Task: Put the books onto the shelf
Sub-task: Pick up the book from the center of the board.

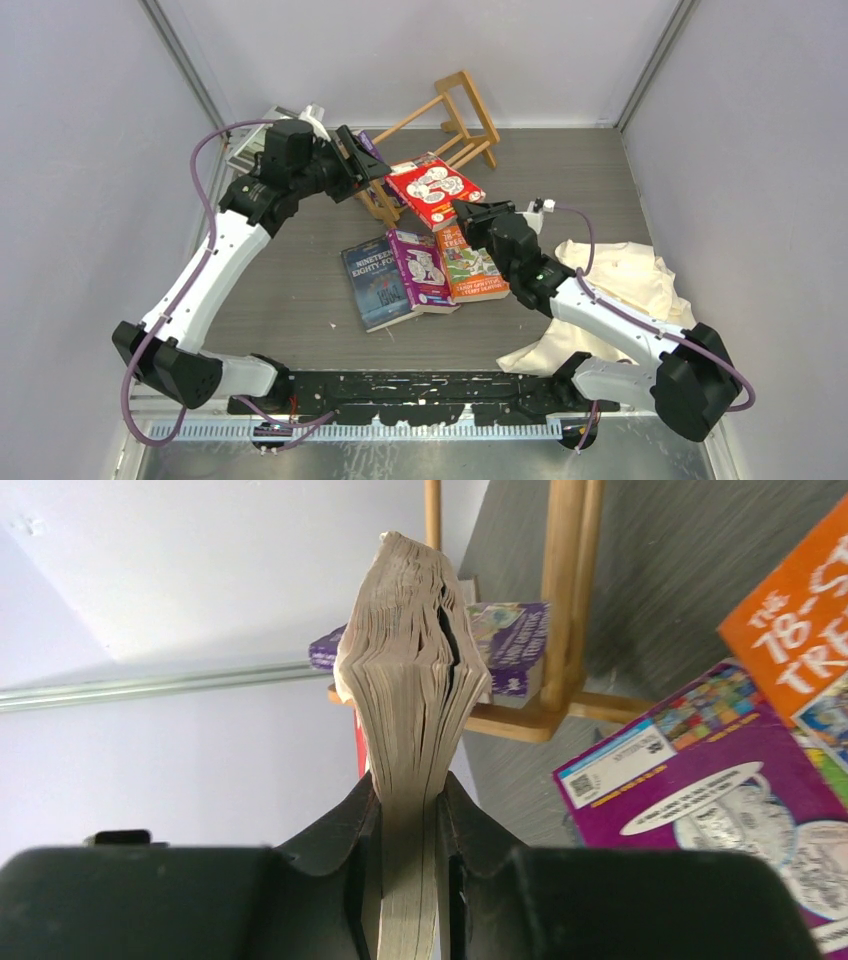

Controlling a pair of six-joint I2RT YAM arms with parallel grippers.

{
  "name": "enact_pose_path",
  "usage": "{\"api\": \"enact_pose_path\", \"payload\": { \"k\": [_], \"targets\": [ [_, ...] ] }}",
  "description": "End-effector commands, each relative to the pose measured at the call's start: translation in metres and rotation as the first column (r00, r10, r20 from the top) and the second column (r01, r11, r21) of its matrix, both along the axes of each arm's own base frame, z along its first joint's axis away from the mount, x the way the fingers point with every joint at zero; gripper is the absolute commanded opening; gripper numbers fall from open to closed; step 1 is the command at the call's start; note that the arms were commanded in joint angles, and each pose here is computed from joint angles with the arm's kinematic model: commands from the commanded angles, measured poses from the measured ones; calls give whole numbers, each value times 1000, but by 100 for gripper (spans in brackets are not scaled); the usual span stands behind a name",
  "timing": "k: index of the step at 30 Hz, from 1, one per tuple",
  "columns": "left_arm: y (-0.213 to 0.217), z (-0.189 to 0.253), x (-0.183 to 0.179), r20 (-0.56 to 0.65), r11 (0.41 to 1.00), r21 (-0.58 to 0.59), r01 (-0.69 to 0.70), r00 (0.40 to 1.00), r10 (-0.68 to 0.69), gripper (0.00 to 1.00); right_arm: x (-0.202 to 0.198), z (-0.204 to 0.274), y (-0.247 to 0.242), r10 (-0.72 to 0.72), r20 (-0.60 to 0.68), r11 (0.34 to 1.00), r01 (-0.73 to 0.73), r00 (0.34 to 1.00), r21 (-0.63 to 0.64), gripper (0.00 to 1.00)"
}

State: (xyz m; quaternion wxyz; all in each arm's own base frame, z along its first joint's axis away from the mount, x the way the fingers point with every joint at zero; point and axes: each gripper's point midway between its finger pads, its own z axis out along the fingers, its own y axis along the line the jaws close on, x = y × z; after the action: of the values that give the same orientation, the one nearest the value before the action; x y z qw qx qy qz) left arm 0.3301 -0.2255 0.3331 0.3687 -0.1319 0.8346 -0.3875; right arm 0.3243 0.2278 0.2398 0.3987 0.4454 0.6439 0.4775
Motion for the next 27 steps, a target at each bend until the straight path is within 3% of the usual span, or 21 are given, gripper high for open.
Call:
{"api": "enact_pose_path", "payload": {
  "k": [1, 27],
  "targets": [
    [-12, 29, 2, 78, 997, -61, 40, 996, -35, 64, 6, 99, 11, 6, 203, 972, -53, 979, 229, 1],
    [-13, 30, 40, 83, 994, -85, -75, 993, 82, 63, -16, 129, 33, 142, 230, 890, -227, 963, 397, 1]
  ]
}}
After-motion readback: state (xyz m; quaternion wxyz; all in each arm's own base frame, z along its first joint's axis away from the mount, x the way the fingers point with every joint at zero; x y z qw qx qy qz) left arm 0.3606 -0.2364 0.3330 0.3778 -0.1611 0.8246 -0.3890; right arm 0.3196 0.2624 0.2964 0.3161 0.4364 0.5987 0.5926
